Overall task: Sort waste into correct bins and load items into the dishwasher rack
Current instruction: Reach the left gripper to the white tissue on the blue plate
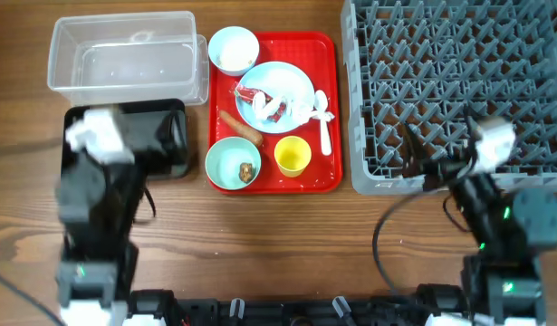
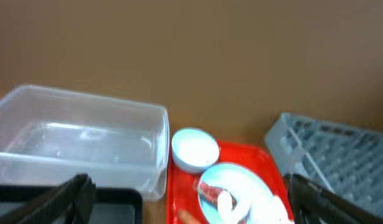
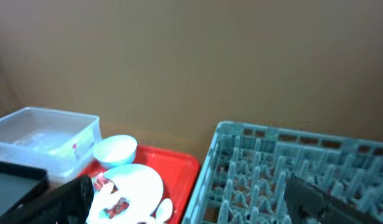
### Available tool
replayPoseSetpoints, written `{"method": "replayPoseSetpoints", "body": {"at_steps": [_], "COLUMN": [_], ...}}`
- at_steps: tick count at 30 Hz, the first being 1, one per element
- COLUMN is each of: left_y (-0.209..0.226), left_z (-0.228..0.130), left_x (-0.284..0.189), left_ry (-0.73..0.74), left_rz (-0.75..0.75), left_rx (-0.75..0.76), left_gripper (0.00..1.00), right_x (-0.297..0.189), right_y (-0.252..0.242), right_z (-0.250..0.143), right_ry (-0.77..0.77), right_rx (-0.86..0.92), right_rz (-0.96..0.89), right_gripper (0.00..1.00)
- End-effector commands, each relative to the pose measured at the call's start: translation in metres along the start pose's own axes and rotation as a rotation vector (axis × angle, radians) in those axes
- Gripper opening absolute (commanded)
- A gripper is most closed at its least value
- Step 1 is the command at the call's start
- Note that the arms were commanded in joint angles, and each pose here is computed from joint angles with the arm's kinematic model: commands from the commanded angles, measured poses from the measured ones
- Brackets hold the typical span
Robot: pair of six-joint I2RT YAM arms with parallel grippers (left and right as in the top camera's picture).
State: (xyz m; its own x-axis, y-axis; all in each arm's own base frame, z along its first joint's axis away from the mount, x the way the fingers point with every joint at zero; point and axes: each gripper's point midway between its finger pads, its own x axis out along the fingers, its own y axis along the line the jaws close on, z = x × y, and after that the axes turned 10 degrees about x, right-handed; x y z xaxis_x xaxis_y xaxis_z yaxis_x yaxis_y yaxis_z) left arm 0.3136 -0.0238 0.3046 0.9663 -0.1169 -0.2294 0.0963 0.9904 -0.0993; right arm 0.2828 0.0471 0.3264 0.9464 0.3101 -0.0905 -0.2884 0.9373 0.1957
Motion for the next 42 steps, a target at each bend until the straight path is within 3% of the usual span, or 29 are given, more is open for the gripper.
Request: {"method": "replayPoseSetpoints", "body": {"at_steps": [1, 6, 10, 15, 18, 22, 25, 31, 39, 40, 42], "left_y": [-0.017, -0.041, -0.072, -0.112, -0.144, -0.162, -0.171, -0.159, -0.153, -0.154, -0.154], "left_z": [0.038, 0.037, 0.016, -0.047, -0.097, -0.147, -0.173, -0.228, -0.257, -0.258, -0.260], "left_x": [0.039, 0.102, 0.156, 0.203, 0.210, 0.217, 0.222, 0.238, 0.247, 0.248, 0.250], "left_ry": [0.110, 0.333, 0.488, 0.629, 0.747, 0.850, 0.892, 0.959, 0.979, 0.977, 0.974], "left_rz": [-0.095, -0.150, -0.162, -0.200, -0.300, -0.322, -0.321, -0.108, -0.008, -0.008, -0.009], "left_rx": [0.013, 0.048, 0.099, 0.155, 0.143, 0.179, 0.193, 0.205, 0.164, 0.163, 0.163], "left_gripper": [1.00, 1.00, 1.00, 1.00, 1.00, 1.00, 1.00, 1.00, 1.00, 0.97, 0.81], "right_x": [0.016, 0.033, 0.045, 0.056, 0.057, 0.058, 0.058, 0.058, 0.059, 0.059, 0.060], "right_y": [0.003, -0.002, 0.010, 0.011, 0.008, 0.007, 0.007, 0.005, 0.005, 0.005, 0.004], "right_z": [0.022, 0.016, 0.002, -0.018, -0.030, -0.036, -0.037, -0.037, -0.038, -0.039, -0.040], "right_ry": [0.089, 0.259, 0.337, 0.416, 0.464, 0.488, 0.489, 0.489, 0.492, 0.494, 0.497], "right_rx": [0.019, 0.091, 0.139, 0.206, 0.240, 0.252, 0.252, 0.251, 0.252, 0.254, 0.255], "right_rz": [0.023, 0.009, 0.115, 0.147, 0.135, 0.130, 0.130, 0.122, 0.122, 0.121, 0.121], "right_gripper": [1.00, 1.00, 1.00, 1.00, 1.00, 1.00, 1.00, 1.00, 1.00, 1.00, 1.00]}}
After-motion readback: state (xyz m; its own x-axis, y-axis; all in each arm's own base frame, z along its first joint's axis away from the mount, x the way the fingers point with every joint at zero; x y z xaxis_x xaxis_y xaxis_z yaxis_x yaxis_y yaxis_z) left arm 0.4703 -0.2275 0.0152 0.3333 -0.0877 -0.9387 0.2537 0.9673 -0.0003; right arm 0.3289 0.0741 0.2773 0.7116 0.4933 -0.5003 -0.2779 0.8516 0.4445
